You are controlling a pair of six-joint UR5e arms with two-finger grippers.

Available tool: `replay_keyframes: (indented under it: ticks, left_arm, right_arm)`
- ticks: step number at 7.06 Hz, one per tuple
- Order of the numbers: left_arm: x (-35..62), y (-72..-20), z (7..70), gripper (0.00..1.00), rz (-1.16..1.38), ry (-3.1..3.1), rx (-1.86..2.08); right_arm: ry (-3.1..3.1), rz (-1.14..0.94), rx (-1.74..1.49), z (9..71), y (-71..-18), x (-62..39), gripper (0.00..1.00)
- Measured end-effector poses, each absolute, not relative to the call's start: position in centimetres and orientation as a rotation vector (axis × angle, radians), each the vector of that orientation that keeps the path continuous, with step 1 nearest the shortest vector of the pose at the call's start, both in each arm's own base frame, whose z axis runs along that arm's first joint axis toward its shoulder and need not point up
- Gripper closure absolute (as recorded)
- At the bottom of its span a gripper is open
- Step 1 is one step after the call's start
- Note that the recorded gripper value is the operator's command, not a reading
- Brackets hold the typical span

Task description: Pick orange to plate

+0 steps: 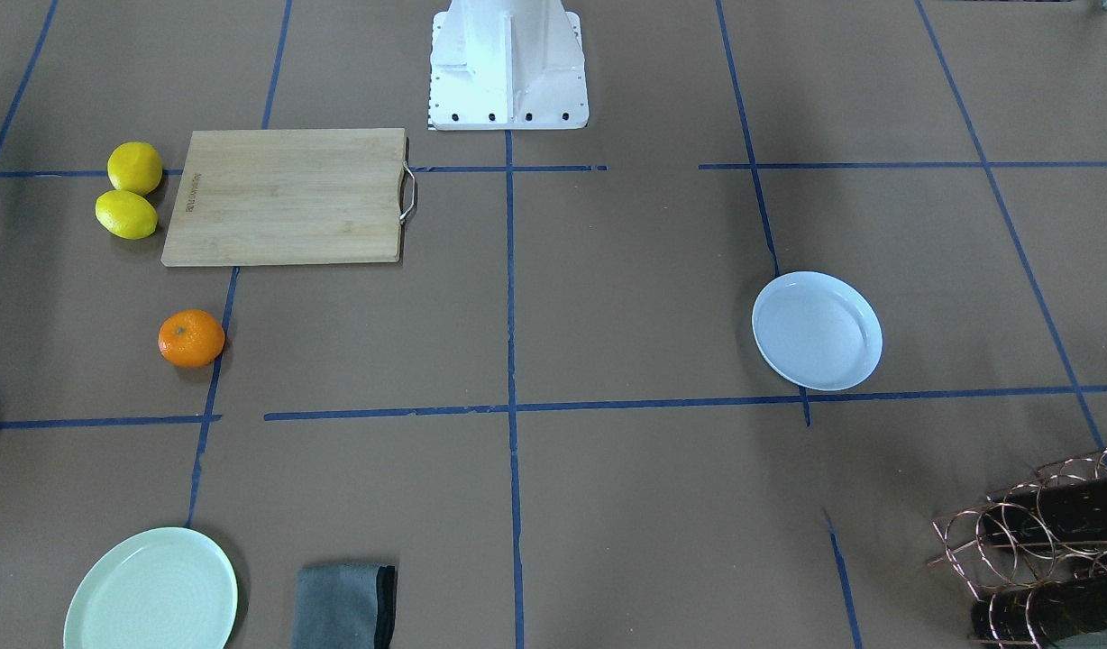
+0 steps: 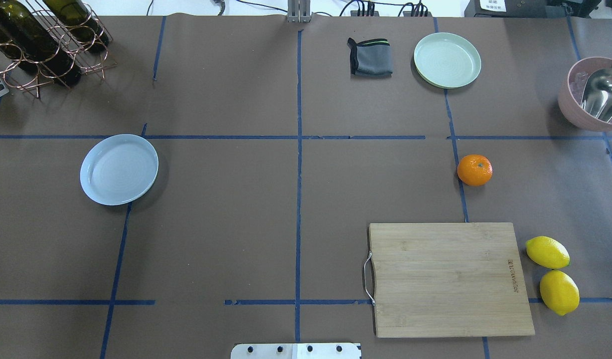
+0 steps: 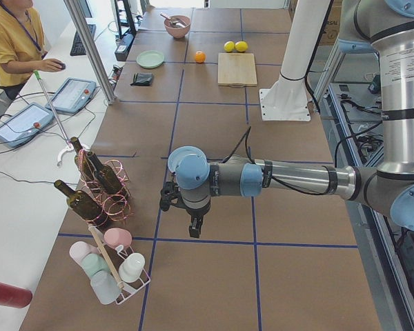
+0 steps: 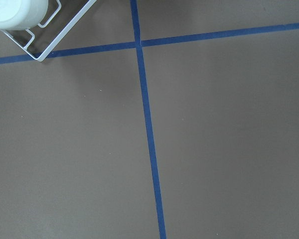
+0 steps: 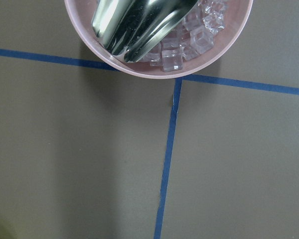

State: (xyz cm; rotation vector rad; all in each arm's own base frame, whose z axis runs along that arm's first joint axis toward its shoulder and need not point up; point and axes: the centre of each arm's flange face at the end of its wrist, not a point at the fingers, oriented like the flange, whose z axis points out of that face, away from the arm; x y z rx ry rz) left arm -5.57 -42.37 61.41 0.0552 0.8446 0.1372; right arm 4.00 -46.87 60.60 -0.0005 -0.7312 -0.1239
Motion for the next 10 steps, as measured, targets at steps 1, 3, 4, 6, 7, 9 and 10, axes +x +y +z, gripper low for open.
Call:
replay_keyframes:
  ticks: [1,3,4,6,7,9,10]
  left_arm:
    - [-5.6,-42.5,60.9,0.00,0.149,0.844,0.069]
    - [-5.5,-42.7,59.9,0.00,0.174,0.831,0.097]
    - [-5.4,-42.9,59.5,0.00,0.172,0.831,0.103]
    - [-4.9,-43.2,59.4,0.00,0.184,0.869,0.140]
    - [-3.7,-43.6,58.6,0.00,0.208,0.925,0.172]
    - [4.2,-45.8,56.1,0.00,0.213,1.008,0.172]
    - [9.2,-46.8,55.3,0.02,0.171,1.028,0.136]
  right_arm:
    - [-0.734,-0.123,-0.003,60.7,-46.7,4.0,0.00]
    - [-0.736,-0.120,-0.003,60.6,-46.7,3.9,0.00]
    - [-0.737,-0.119,-0.002,60.5,-46.8,3.8,0.00]
    - [-0.765,-0.124,-0.003,60.1,-47.0,3.2,0.00]
    - [-0.788,-0.125,-0.004,59.9,-47.0,2.9,0.00]
    - [-0.806,-0.126,-0.005,59.8,-47.1,2.8,0.00]
    - [-0.808,-0.126,-0.006,59.9,-47.1,2.7,0.00]
